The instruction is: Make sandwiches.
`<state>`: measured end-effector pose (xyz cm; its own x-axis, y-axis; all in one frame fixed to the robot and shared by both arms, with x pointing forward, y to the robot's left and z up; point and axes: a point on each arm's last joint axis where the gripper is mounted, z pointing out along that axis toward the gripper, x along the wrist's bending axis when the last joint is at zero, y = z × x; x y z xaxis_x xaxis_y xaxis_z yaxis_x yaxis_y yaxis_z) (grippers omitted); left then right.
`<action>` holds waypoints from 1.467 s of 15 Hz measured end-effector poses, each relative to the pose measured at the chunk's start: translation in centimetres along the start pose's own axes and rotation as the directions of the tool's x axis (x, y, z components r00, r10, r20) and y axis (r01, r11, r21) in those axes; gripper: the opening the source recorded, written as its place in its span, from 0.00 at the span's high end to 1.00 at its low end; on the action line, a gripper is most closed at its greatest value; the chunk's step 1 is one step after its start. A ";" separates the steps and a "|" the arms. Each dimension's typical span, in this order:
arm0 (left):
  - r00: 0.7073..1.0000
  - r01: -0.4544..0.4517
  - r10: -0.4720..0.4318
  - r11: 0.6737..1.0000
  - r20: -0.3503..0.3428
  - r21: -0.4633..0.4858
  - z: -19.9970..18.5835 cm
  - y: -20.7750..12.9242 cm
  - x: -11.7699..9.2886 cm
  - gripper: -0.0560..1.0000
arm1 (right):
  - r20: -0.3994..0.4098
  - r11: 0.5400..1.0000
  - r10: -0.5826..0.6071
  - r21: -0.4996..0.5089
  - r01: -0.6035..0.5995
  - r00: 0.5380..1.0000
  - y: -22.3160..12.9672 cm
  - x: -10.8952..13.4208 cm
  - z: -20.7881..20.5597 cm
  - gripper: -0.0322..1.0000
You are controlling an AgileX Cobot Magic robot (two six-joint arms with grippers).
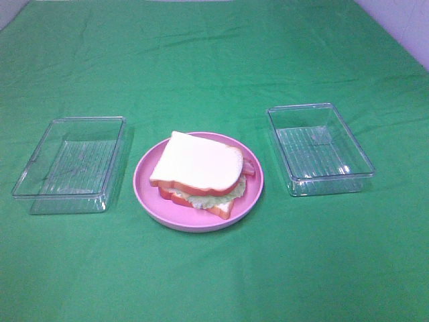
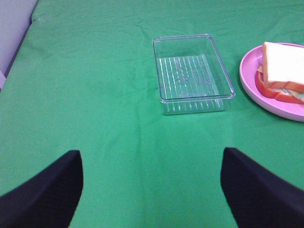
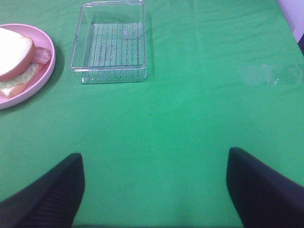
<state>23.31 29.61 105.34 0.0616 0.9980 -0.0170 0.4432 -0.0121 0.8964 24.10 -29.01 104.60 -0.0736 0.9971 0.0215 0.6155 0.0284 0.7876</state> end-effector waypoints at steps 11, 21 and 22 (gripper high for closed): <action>1.000 0.010 -0.010 1.000 -0.021 -0.001 0.0 0.0 0.0 0.23 | 0.003 0.998 -0.006 -0.064 0.006 1.000 -0.6 0.1 -0.7 0.22; 0.999 0.014 -0.015 1.000 -0.031 -0.002 0.0 0.0 0.0 0.23 | 0.005 0.996 -0.009 -0.094 0.009 1.000 -0.9 0.1 -1.0 0.22; 0.999 0.014 -0.015 1.000 -0.031 -0.002 0.0 0.0 0.0 0.23 | 0.005 0.996 -0.009 -0.094 0.009 1.000 -0.9 0.1 -1.0 0.22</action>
<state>23.32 29.59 105.35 0.0270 0.9995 -0.0160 0.4424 0.0024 0.8968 22.74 -28.97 104.57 -0.0750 0.9971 0.0118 0.5381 0.0305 0.8423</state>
